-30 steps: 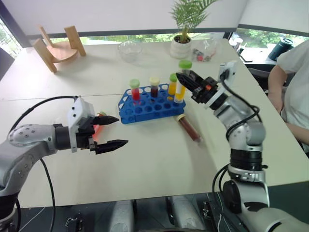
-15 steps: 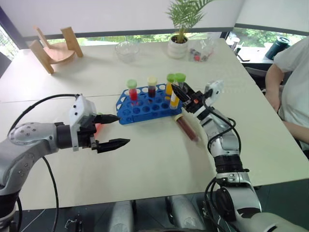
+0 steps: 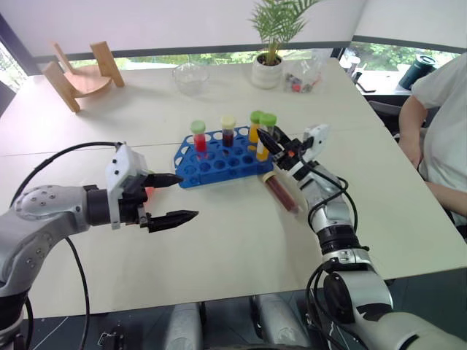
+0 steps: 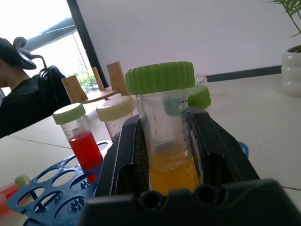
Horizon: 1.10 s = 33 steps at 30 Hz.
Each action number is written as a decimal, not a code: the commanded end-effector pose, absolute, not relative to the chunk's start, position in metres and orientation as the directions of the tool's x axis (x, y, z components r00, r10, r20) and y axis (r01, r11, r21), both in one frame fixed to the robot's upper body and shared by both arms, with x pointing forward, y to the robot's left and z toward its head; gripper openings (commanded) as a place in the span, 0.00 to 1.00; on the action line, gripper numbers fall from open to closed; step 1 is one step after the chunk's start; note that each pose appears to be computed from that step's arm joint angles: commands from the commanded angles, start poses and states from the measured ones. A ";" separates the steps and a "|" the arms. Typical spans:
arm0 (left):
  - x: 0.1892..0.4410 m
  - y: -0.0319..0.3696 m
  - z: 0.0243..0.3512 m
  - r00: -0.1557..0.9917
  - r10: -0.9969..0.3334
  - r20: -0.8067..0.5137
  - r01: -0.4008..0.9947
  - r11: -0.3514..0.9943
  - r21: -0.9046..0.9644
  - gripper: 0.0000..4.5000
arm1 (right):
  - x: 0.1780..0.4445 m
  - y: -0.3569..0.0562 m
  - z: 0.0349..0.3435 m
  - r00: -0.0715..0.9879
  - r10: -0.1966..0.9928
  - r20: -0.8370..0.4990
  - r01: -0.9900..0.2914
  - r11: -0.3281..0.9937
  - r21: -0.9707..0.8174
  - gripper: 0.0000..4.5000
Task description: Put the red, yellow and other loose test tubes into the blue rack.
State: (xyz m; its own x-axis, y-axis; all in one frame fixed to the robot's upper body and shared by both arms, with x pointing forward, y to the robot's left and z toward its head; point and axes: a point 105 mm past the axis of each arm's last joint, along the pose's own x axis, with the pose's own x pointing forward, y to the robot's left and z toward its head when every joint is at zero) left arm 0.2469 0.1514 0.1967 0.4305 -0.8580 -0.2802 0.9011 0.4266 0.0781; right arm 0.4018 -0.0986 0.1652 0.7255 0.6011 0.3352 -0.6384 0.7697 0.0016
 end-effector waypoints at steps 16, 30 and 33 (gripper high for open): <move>0.248 0.149 0.197 0.443 -0.860 -0.254 0.896 0.429 0.113 1.00 | 0.333 -0.133 0.185 0.614 0.674 -0.411 -0.753 0.656 -0.047 0.99; 0.252 0.141 0.191 0.456 -0.862 -0.221 0.890 0.437 0.130 1.00 | 0.345 -0.119 0.130 0.442 0.416 -0.795 -0.679 0.734 0.007 0.99; 0.250 0.142 0.189 0.466 -0.856 -0.225 0.885 0.446 0.133 1.00 | 0.346 -0.114 0.120 0.433 0.409 -0.804 -0.707 0.707 -0.021 0.99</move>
